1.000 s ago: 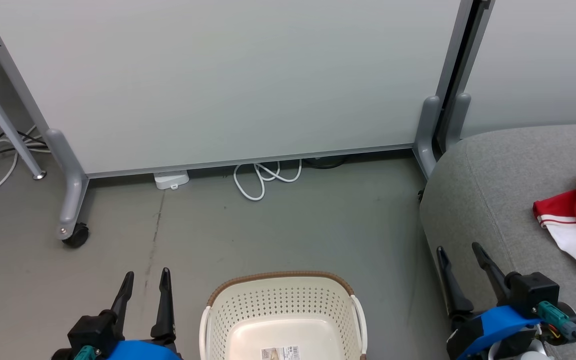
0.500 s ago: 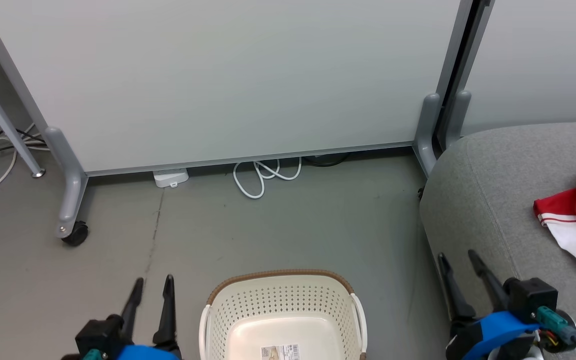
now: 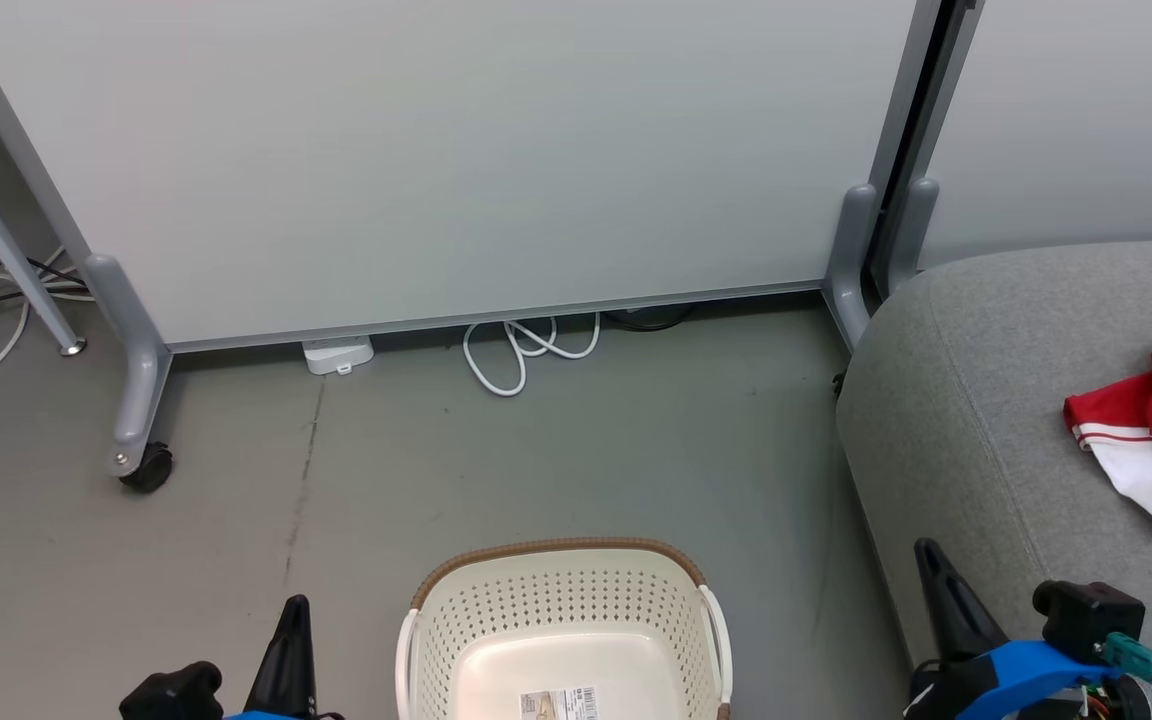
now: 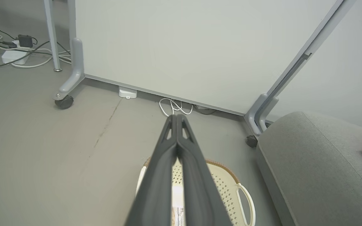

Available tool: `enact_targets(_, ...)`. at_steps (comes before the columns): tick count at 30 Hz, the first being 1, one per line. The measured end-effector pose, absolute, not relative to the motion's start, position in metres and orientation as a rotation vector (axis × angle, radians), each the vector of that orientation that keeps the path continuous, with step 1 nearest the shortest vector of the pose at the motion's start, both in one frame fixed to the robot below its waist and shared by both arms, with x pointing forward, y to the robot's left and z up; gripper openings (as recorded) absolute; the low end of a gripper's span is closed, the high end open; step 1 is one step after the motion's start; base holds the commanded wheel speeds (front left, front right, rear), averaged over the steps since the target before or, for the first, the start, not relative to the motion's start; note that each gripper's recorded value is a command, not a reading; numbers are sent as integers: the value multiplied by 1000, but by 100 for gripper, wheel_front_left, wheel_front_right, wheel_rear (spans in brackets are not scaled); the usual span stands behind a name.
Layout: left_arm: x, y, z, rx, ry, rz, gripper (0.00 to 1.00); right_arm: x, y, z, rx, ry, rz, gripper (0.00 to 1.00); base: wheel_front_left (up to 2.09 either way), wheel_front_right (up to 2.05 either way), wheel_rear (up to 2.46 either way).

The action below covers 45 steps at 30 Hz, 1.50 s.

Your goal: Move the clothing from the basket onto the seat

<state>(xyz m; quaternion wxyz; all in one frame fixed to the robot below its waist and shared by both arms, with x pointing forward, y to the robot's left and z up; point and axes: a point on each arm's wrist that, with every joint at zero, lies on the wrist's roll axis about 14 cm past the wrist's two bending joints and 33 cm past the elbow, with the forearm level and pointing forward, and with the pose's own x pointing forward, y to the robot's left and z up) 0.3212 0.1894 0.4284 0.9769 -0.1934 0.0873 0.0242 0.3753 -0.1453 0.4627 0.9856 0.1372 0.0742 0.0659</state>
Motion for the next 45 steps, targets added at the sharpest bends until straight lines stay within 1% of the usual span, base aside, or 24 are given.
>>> enact_targets(21,338,200,444,-706,140,113,0,378,-161,468,629,149,50,0,0,0,0)
enact_targets(45,354,204,460,-997,101,126,0,383,-173,478,946,122,3,0,0,0,0)
